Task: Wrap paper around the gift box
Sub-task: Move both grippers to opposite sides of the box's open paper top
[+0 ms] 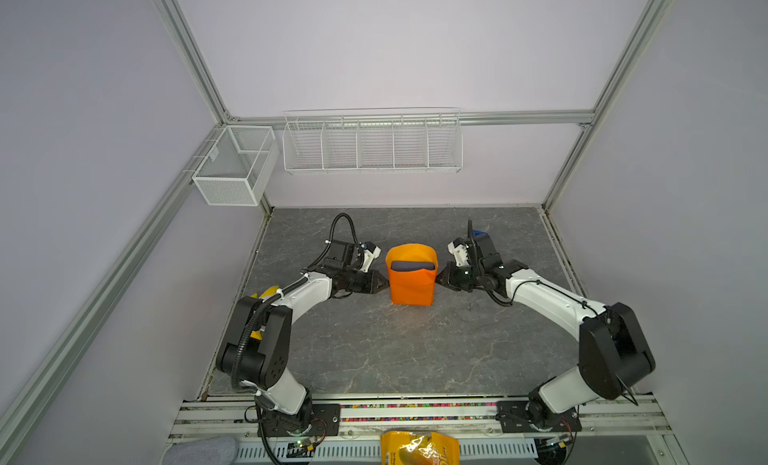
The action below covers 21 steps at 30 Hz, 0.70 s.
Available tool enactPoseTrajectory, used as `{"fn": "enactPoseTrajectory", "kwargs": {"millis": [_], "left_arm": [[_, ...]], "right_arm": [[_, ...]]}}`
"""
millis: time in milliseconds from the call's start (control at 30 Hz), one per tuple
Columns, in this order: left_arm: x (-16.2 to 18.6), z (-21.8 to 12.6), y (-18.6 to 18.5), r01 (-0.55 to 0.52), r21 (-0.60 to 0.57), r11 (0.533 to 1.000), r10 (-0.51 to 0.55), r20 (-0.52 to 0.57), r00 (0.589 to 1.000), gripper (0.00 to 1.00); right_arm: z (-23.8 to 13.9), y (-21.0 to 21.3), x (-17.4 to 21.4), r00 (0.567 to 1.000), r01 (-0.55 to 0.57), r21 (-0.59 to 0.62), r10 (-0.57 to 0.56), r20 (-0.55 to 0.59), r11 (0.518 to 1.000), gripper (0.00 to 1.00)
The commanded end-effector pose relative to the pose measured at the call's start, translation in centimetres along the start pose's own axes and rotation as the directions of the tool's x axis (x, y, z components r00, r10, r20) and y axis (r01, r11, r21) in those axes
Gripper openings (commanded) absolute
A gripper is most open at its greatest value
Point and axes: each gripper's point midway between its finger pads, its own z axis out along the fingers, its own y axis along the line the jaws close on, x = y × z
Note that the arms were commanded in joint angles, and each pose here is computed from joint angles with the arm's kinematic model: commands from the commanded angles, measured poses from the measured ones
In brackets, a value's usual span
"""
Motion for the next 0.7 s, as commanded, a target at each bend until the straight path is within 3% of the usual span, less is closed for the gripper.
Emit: {"fn": "enactPoseTrajectory", "kwargs": {"millis": [0,200,300,500,600,667], "left_arm": [[-0.5,-0.3,-0.9,0.004,0.011,1.000,-0.004,0.042,0.999,0.16],[-1.5,-1.9,-0.3,-0.015,-0.095,0.995,0.024,0.091,0.996,0.20],[-2.7,-3.2,-0.5,-0.058,-0.146,0.988,0.077,0.132,0.988,0.25],[-5.4,-7.3,-1.8,-0.132,-0.268,0.954,0.205,0.267,0.942,0.38],[-6.5,-9.6,-1.9,-0.127,-0.343,0.931,0.250,0.342,0.906,0.46],[-6.8,-10.8,-2.4,-0.146,-0.366,0.919,0.292,0.387,0.875,0.56]], "right_arm": [[0.1,1.1,-0.6,0.997,0.075,-0.064,-0.076,-0.019,0.995,0.07],[-1.3,-0.5,-1.6,0.996,0.084,0.013,-0.084,0.013,0.996,0.11],[-3.0,-0.4,-2.0,0.991,0.120,0.032,-0.121,0.055,0.992,0.20],[-6.0,0.8,-2.4,0.960,0.236,0.053,-0.241,0.143,0.970,0.51],[-7.2,0.9,-2.5,0.938,0.283,0.063,-0.290,0.191,0.957,0.71],[-7.6,1.5,-2.5,0.928,0.312,0.022,-0.310,0.208,0.950,0.89]]}}
